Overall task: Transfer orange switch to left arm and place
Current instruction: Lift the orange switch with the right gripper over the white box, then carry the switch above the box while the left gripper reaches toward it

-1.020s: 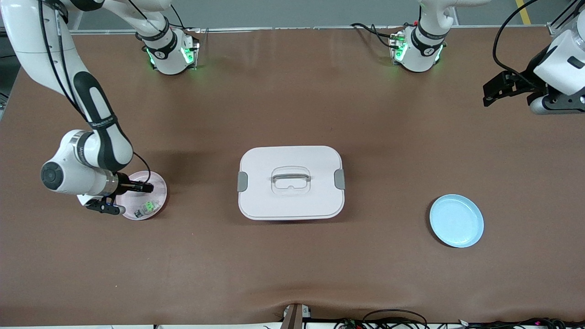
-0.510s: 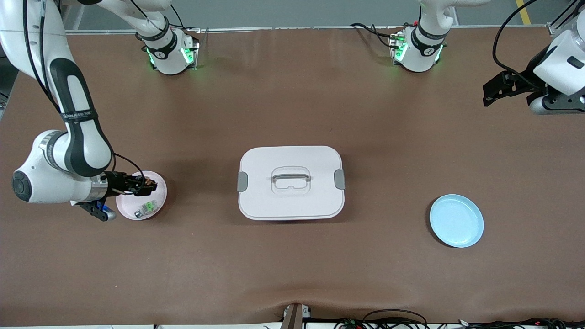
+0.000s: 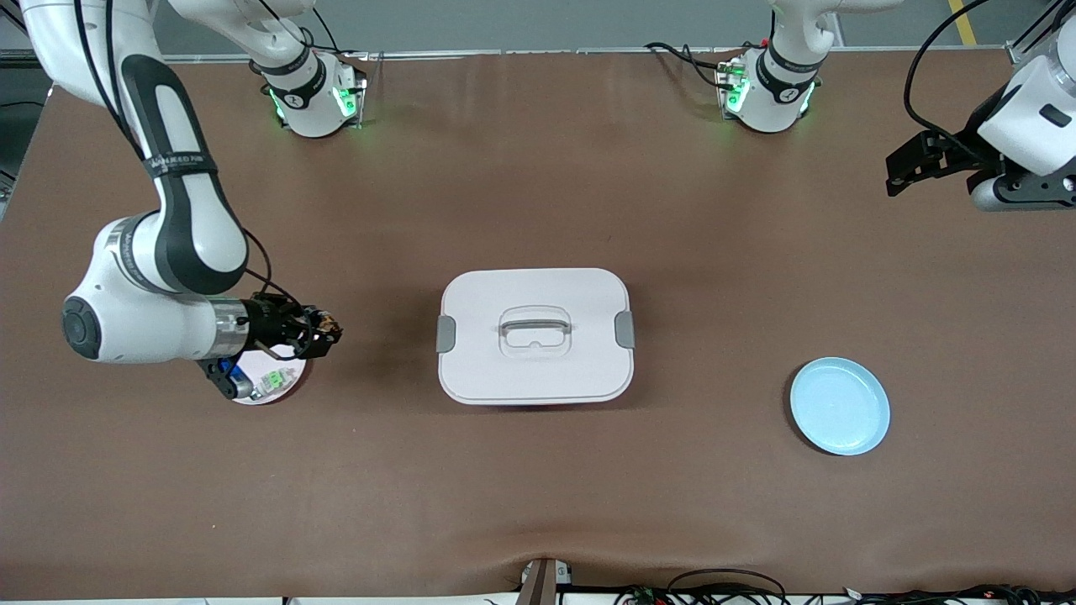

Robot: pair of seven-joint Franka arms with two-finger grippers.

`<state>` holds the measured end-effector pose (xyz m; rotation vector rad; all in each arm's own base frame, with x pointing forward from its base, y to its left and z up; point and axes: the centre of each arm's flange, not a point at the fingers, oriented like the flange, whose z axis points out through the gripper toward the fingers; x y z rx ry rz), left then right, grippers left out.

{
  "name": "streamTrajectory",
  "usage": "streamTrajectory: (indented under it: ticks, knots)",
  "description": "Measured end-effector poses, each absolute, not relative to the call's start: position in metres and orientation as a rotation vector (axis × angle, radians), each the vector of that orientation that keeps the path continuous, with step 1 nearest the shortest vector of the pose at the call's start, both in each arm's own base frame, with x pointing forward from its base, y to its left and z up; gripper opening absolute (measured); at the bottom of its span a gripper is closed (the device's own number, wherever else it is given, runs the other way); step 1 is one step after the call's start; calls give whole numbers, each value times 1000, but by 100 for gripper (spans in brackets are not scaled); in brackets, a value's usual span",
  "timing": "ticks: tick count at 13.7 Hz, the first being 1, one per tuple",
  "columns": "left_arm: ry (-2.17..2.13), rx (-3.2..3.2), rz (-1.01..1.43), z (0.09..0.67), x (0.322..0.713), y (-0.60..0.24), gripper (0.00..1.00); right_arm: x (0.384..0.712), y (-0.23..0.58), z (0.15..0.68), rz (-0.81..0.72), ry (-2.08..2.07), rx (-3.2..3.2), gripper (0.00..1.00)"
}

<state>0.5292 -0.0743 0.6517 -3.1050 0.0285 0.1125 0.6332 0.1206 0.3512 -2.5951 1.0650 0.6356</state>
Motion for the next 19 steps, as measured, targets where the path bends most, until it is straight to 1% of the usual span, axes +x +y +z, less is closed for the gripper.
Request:
streamTrajectory:
  ticks: [3,9,15,19]
  knots:
    - [35,-3120,113,652,529,-77,100,631,168,391,674,1210,-2537,73]
    - [52,-3178,158,642,534,-87,100,609,276,435,700,1435,-2449,73]
    - [79,-3243,201,633,537,-100,100,604,319,470,699,1568,-2315,73]
    - [174,-3287,204,635,532,-134,100,601,353,472,667,1646,-2204,73]
